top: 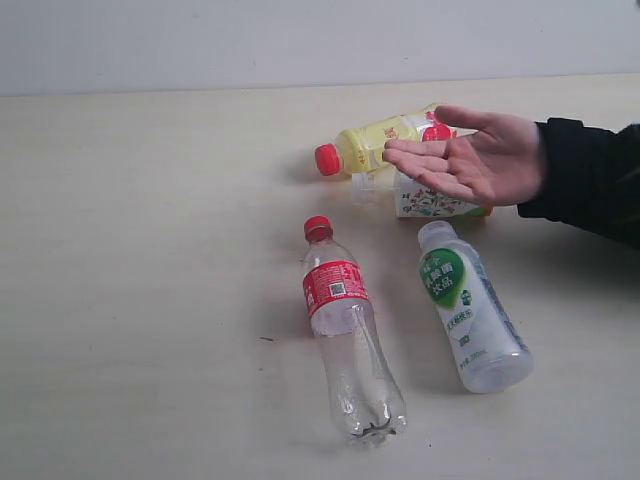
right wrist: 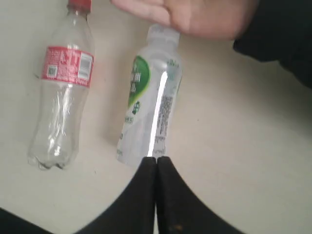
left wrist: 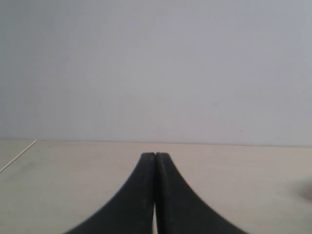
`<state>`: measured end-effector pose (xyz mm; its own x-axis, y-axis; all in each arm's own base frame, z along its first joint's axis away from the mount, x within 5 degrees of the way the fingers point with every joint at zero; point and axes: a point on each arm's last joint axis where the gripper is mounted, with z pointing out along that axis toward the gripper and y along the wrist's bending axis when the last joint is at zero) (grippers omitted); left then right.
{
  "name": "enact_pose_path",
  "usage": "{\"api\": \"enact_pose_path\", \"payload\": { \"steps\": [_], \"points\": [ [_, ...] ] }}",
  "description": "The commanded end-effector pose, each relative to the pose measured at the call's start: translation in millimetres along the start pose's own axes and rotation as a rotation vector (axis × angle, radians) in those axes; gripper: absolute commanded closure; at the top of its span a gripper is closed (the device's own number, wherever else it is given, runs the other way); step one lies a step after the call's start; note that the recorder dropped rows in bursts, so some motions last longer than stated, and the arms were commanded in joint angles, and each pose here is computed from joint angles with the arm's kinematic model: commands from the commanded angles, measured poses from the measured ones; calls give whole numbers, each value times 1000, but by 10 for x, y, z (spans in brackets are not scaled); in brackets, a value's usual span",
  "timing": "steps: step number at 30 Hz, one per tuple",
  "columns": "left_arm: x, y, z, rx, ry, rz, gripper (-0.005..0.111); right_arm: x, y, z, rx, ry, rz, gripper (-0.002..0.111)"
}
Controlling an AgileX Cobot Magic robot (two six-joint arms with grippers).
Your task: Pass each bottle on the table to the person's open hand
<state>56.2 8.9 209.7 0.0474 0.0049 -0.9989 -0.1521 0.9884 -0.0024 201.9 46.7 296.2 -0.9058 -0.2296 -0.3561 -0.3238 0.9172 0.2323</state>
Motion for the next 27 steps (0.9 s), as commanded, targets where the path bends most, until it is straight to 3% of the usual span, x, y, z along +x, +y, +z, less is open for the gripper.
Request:
{"api": "enact_pose_path", "payload": {
  "steps": [1, 8, 11, 18, 24, 27],
  "points": [
    [-7, 2, -6, -3, -9, 10, 107, -78, 109, 267, 62, 118, -67, 108],
    [-7, 2, -6, -3, -9, 10, 107, -142, 426, 721, 158, 212, -180, 108],
    [-7, 2, -6, -3, -9, 10, 107, -170, 475, 887, 197, 239, -165, 107],
    [-7, 2, -6, -3, -9, 10, 107, -234, 520, 1159, 203, 315, -139, 85],
    [-7, 2, -6, -3, -9, 10, 107, -273, 514, 1266, 196, 295, -164, 81],
    [-7, 2, -6, -3, -9, 10, 107, -285, 513, 1295, 196, 285, -156, 68]
  ]
}}
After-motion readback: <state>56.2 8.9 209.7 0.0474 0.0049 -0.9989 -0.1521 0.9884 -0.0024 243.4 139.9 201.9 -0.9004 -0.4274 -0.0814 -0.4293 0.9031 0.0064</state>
